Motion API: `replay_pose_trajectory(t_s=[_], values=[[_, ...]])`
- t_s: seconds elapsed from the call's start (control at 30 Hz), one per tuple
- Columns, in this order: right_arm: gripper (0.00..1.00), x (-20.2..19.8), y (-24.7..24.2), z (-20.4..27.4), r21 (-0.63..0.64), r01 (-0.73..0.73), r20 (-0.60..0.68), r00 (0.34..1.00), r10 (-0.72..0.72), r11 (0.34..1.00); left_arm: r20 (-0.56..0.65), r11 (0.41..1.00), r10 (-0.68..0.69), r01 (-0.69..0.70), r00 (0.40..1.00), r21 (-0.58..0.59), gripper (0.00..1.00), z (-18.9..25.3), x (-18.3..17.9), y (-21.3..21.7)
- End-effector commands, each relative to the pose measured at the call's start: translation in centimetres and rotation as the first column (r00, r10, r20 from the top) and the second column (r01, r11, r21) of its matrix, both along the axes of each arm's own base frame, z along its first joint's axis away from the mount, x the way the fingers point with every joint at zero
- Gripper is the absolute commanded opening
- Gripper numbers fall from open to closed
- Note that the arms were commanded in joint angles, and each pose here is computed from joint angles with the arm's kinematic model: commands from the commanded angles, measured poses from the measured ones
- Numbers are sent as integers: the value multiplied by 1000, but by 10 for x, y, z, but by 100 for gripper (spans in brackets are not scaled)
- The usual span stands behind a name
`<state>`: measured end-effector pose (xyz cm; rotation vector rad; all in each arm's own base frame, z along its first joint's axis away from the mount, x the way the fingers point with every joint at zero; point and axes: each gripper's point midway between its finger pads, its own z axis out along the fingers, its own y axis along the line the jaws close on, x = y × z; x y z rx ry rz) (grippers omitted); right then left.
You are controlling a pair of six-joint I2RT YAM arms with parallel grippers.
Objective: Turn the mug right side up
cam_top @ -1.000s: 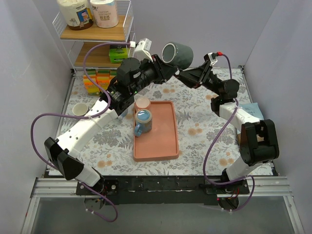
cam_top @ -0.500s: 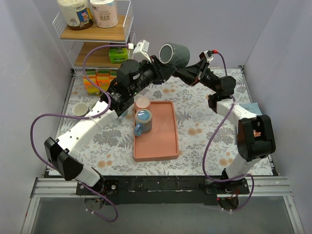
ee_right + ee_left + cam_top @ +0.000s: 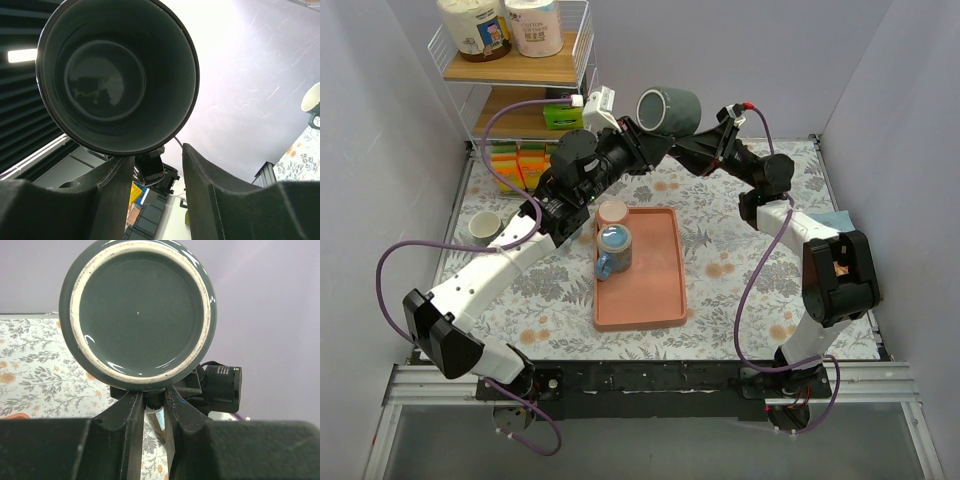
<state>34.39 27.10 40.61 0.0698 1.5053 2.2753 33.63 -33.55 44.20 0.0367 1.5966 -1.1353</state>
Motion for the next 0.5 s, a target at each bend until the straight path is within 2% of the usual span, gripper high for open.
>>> replay_pose_trajectory(t_s=[0.0, 0.07, 0.13, 0.17, 0.23, 0.33, 0.47], values=[[51, -77, -23, 60, 200, -47, 541, 838, -70, 979, 138, 990, -45, 63, 989, -130, 0, 63, -38, 15], [51, -75, -24, 60, 206, -39, 535, 841, -79, 978, 139, 989, -42, 61, 989, -135, 0, 64, -38, 16], [45, -76, -23, 61, 206, -42, 542, 837, -78, 978, 134, 988, -42, 61, 990, -141, 0, 64, -38, 15], [36, -77, -22, 62, 208, -44, 547, 834, -79, 977, 133, 987, -47, 66, 990, -144, 0, 64, -39, 15], [27, -78, -21, 64, 210, -50, 552, 831, -76, 976, 128, 985, -62, 82, 990, -150, 0, 62, -40, 12], [2, -80, -21, 67, 219, -56, 551, 831, -76, 974, 112, 985, -72, 88, 991, -151, 0, 57, -40, 10], [1, -86, -23, 73, 227, -55, 568, 819, -86, 972, 102, 986, -71, 86, 992, -145, 0, 52, -41, 11]])
